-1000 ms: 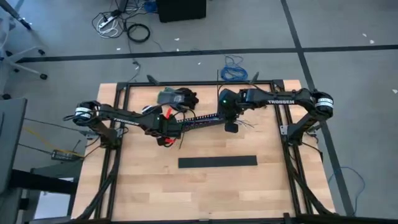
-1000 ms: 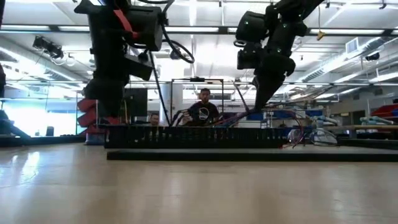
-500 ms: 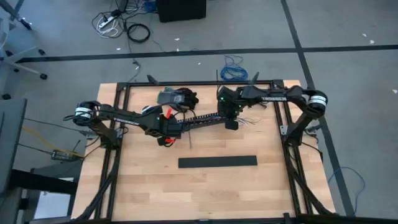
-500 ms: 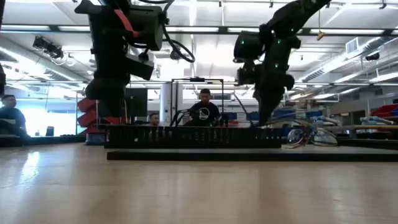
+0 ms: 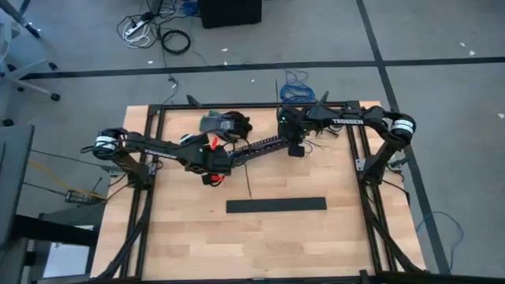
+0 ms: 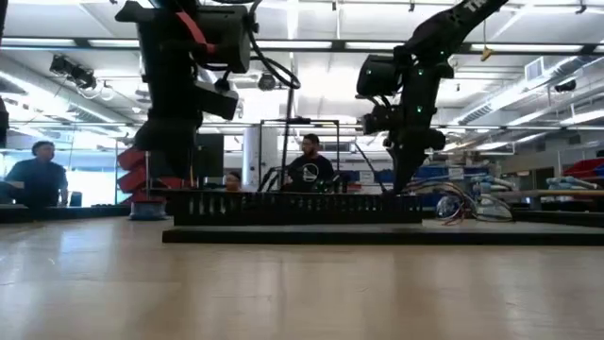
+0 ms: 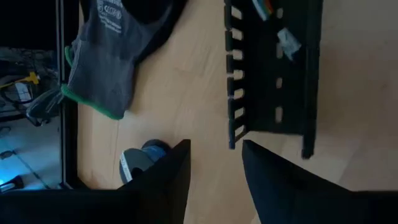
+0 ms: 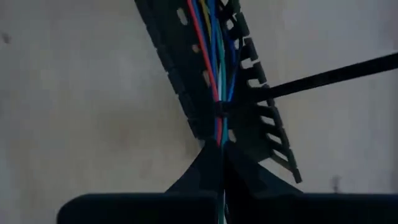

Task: Ziptie cables
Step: Put the ziptied wire cables into the black cable duct

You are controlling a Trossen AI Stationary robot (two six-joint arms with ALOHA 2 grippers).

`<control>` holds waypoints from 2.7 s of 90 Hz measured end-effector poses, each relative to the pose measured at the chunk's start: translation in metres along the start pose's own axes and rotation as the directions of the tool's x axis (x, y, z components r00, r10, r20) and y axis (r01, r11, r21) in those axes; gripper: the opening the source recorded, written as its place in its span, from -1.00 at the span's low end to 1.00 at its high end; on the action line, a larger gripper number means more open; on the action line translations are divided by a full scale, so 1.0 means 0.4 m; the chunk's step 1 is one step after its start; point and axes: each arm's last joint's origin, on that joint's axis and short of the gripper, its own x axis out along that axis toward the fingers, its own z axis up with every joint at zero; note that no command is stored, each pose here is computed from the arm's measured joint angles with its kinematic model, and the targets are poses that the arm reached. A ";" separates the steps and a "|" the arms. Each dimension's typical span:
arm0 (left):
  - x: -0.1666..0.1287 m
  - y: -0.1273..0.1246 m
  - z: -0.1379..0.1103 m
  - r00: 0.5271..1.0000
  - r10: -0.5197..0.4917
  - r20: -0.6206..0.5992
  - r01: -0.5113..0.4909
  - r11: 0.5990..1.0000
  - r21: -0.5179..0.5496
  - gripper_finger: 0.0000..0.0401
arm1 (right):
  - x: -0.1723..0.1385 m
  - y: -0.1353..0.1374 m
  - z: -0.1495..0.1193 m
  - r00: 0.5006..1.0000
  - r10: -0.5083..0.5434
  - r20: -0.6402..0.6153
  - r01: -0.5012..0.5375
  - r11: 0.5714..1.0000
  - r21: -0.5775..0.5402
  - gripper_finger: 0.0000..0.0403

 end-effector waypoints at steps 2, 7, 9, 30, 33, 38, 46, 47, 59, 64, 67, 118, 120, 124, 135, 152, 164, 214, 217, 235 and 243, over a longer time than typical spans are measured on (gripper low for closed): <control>0.000 0.000 0.000 1.000 -0.001 0.001 0.001 1.000 0.004 -0.31 | 0.002 0.000 0.000 1.000 0.001 -0.002 -0.001 1.000 -0.007 -1.00; 0.000 0.000 0.000 1.000 0.000 0.000 0.000 1.000 0.010 -0.31 | 0.007 0.001 0.000 1.000 0.007 -0.009 -0.007 1.000 -0.024 -1.00; 0.000 0.000 0.000 1.000 -0.001 0.001 0.001 1.000 0.010 -0.31 | 0.011 0.002 -0.001 1.000 0.012 -0.018 -0.012 0.999 -0.031 -1.00; 0.000 0.000 0.000 1.000 0.000 -0.001 0.000 1.000 0.022 -0.31 | 0.018 0.044 -0.010 0.976 0.199 -0.085 -0.202 0.979 -0.033 -1.00; 0.000 0.000 0.000 1.000 0.000 -0.001 0.000 1.000 0.022 -0.31 | 0.011 0.050 -0.007 0.970 0.224 -0.098 -0.228 0.973 -0.029 -1.00; 0.000 0.000 0.000 1.000 0.000 -0.001 0.000 1.000 0.028 -0.31 | -0.006 0.055 0.006 0.965 0.242 -0.099 -0.246 0.969 -0.023 -1.00; 0.000 0.000 0.000 1.000 -0.001 0.001 0.001 0.999 0.036 -0.31 | -0.028 0.064 0.025 0.968 0.226 -0.112 -0.233 0.971 -0.047 -1.00; 0.000 0.000 0.000 1.000 -0.001 0.001 0.001 0.999 0.036 -0.31 | -0.031 0.065 0.028 0.969 0.221 -0.110 -0.227 0.973 -0.051 -1.00; 0.000 0.000 0.000 1.000 -0.001 0.001 0.001 1.000 0.019 -0.31 | -0.056 0.066 0.056 0.980 0.182 -0.085 -0.188 0.980 -0.068 -1.00; 0.000 0.000 0.000 1.000 -0.001 0.000 0.001 1.000 0.019 -0.31 | -0.057 0.067 0.055 0.979 0.180 -0.093 -0.187 0.980 -0.069 -1.00; 0.000 0.000 0.000 1.000 -0.001 0.001 0.001 1.000 0.019 -0.31 | -0.057 0.066 0.054 0.979 0.181 -0.095 -0.187 0.980 -0.066 -1.00; -0.001 -0.001 -0.001 1.000 0.000 -0.002 0.000 1.000 0.021 -0.31 | -0.007 0.062 0.008 0.969 0.215 -0.119 -0.218 0.976 -0.007 -1.00; -0.001 -0.001 -0.001 1.000 0.000 -0.002 0.000 1.000 0.021 -0.31 | -0.006 0.062 0.008 0.970 0.214 -0.115 -0.216 0.976 -0.006 -1.00; -0.001 -0.001 -0.001 1.000 0.000 -0.001 0.000 1.000 0.021 -0.31 | -0.004 0.062 0.008 0.971 0.212 -0.108 -0.213 0.977 0.003 -1.00; -0.001 -0.001 -0.001 1.000 -0.001 -0.001 0.001 1.000 0.016 -0.31 | 0.002 0.059 0.010 0.976 0.203 -0.084 -0.202 0.979 0.018 -0.93; -0.001 -0.002 -0.001 1.000 -0.012 -0.004 0.012 1.000 0.015 -0.31 | 0.007 0.054 0.007 0.977 0.198 -0.075 -0.194 0.980 0.049 -0.68; -0.001 -0.002 -0.001 1.000 -0.012 -0.004 0.012 1.000 0.018 -0.31 | 0.005 0.054 0.009 0.978 0.196 -0.073 -0.189 0.977 0.098 -0.43; -0.001 -0.003 -0.001 1.000 -0.018 -0.006 0.018 1.000 0.019 -0.31 | -0.079 0.051 0.026 0.960 0.120 -0.251 -0.100 0.991 0.089 -0.11; -0.001 -0.003 -0.002 1.000 -0.019 -0.007 0.019 1.000 0.019 -0.31 | -0.083 0.052 0.022 0.954 0.127 -0.273 -0.102 0.989 0.104 -0.11; -0.001 -0.002 -0.003 1.000 -0.017 -0.013 0.018 1.000 0.024 -0.31 | -0.083 0.079 -0.004 0.914 0.158 -0.374 -0.102 0.981 0.166 -0.13; -0.001 -0.002 -0.003 1.000 -0.017 -0.013 0.018 1.000 0.025 -0.31 | -0.072 0.092 -0.015 0.904 0.164 -0.396 -0.102 0.980 0.173 -0.13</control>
